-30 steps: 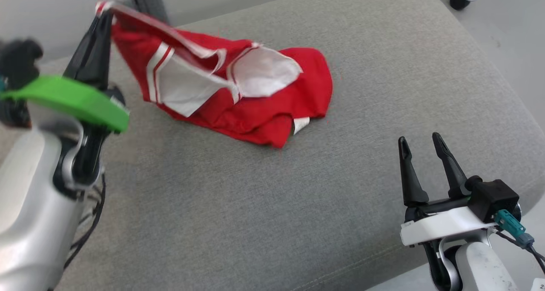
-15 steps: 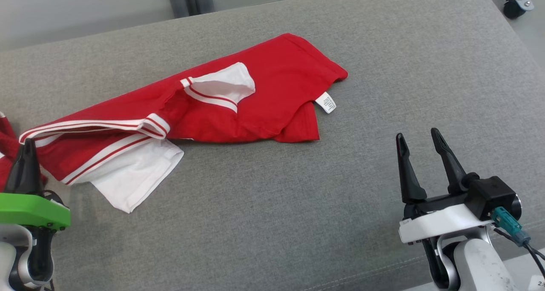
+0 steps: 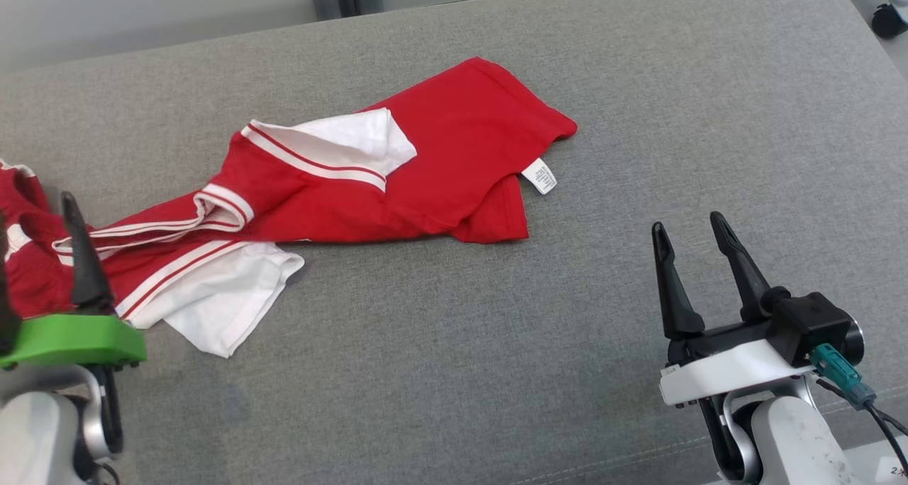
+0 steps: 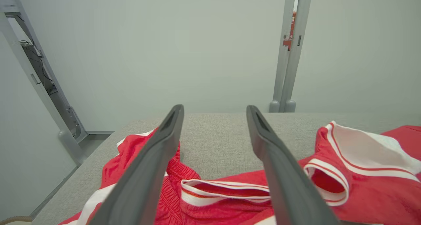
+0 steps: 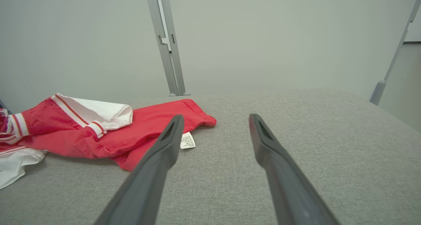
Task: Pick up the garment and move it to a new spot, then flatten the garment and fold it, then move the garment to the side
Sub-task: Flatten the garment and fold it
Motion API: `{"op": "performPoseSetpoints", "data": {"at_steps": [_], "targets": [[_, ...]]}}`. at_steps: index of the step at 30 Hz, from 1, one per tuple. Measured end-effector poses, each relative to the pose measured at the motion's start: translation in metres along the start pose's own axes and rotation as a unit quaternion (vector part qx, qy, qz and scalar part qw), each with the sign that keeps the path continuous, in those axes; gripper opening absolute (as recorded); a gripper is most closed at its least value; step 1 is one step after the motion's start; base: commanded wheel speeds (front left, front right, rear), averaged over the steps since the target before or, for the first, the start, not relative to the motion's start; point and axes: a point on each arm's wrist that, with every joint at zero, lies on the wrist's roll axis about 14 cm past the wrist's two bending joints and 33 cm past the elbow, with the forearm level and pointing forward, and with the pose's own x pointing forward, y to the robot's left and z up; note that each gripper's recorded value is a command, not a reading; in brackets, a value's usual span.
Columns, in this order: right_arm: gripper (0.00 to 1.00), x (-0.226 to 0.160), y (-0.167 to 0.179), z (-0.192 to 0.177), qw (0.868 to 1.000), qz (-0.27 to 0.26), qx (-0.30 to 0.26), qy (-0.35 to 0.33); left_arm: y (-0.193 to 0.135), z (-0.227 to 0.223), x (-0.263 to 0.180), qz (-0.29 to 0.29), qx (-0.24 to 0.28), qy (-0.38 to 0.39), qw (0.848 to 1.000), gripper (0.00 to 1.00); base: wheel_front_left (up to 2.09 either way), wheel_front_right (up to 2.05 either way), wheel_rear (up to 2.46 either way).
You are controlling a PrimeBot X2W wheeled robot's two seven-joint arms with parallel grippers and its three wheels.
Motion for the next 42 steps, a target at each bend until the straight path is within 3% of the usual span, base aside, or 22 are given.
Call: {"op": "performPoseSetpoints", "data": {"at_steps": [5,13,24,35,36,38,42], "targets": [[1.00,-0.002,0.000,-0.002,1.000,-0.001,-0.001,0.004,-0.043,0.000,-0.024,-0.045,0.010,-0.017,0.999,1.00,0.00,0.00,0.00],[1.00,-0.004,-0.002,-0.001,1.000,-0.003,-0.002,0.003,-0.080,-0.061,-0.061,-0.060,-0.031,0.077,0.995,1.00,0.00,0.00,0.00],[1.00,-0.001,0.005,-0.010,1.000,0.007,-0.001,0.014,-0.056,-0.131,-0.100,0.007,-0.030,0.195,0.980,1.00,0.00,0.00,0.00],[1.00,0.005,0.014,-0.017,0.999,0.023,-0.003,0.023,-0.062,-0.138,-0.085,0.003,-0.054,0.202,0.978,1.00,0.00,0.00,0.00],[1.00,0.006,0.015,-0.018,0.999,0.024,-0.004,0.024,-0.063,-0.138,-0.084,0.000,-0.054,0.202,0.978,0.85,0.00,0.00,0.00],[1.00,0.006,0.015,-0.019,0.999,0.025,-0.004,0.025,-0.065,-0.138,-0.083,-0.005,-0.048,0.200,0.978,0.00,0.00,0.00,0.00],[1.00,0.008,0.016,-0.019,0.999,0.026,-0.005,0.024,-0.068,-0.135,-0.081,-0.014,-0.048,0.196,0.979,0.00,0.00,0.00,0.00]]}}
